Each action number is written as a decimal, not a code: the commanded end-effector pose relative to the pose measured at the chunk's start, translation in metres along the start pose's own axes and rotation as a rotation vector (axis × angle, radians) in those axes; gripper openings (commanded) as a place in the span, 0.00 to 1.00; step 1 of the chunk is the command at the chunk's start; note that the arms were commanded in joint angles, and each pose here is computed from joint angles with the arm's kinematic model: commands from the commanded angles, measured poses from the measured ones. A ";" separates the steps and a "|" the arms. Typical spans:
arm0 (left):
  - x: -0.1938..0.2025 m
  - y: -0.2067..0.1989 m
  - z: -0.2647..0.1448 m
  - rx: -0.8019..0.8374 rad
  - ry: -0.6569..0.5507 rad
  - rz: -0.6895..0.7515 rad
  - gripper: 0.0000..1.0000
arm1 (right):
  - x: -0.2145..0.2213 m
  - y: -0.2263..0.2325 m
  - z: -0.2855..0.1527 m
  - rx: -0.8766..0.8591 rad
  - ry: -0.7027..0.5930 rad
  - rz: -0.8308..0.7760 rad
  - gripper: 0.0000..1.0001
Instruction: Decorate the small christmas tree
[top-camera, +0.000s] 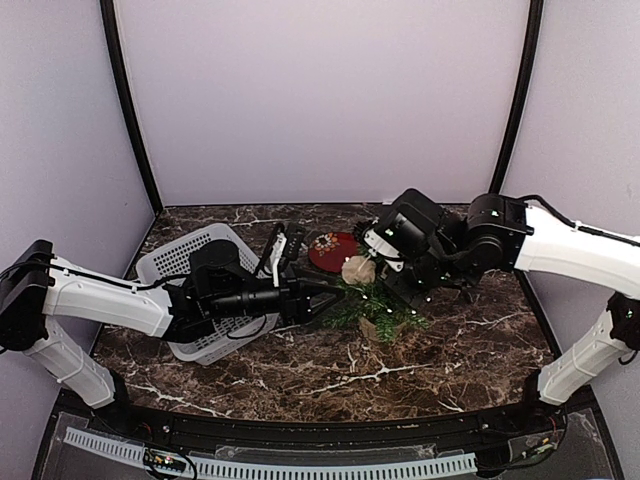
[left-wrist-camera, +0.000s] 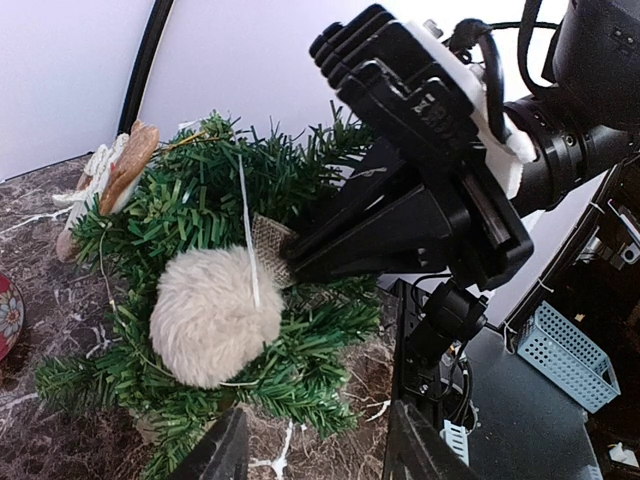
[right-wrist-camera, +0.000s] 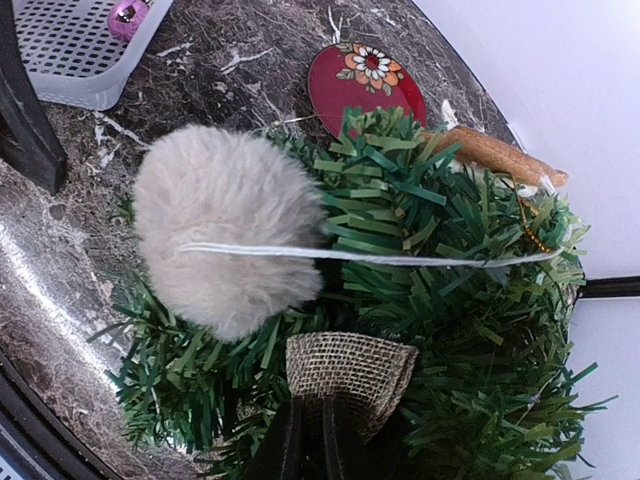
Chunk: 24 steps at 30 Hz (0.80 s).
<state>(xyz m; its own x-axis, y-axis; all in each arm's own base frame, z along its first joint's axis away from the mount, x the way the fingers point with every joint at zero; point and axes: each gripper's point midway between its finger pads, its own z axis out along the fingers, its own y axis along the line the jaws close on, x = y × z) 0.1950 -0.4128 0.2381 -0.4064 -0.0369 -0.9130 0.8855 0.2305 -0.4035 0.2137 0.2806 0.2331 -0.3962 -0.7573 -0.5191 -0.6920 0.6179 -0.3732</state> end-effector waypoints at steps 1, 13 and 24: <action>-0.014 -0.010 -0.006 0.020 -0.047 0.032 0.51 | -0.005 -0.004 0.004 0.001 -0.030 0.020 0.08; -0.012 -0.009 -0.006 0.017 -0.042 0.026 0.51 | -0.005 -0.009 0.000 -0.011 -0.048 0.036 0.24; -0.007 -0.007 -0.012 0.001 -0.036 0.025 0.51 | -0.031 0.001 -0.043 -0.136 -0.216 0.045 0.45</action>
<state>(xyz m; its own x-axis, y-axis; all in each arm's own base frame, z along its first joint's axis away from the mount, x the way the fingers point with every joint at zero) 0.1955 -0.4105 0.2351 -0.4084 -0.0367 -0.9121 0.8820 0.2416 -0.4047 0.2098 0.2825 0.2463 -0.3657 -0.7238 -0.5851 -0.7230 0.6168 -0.3112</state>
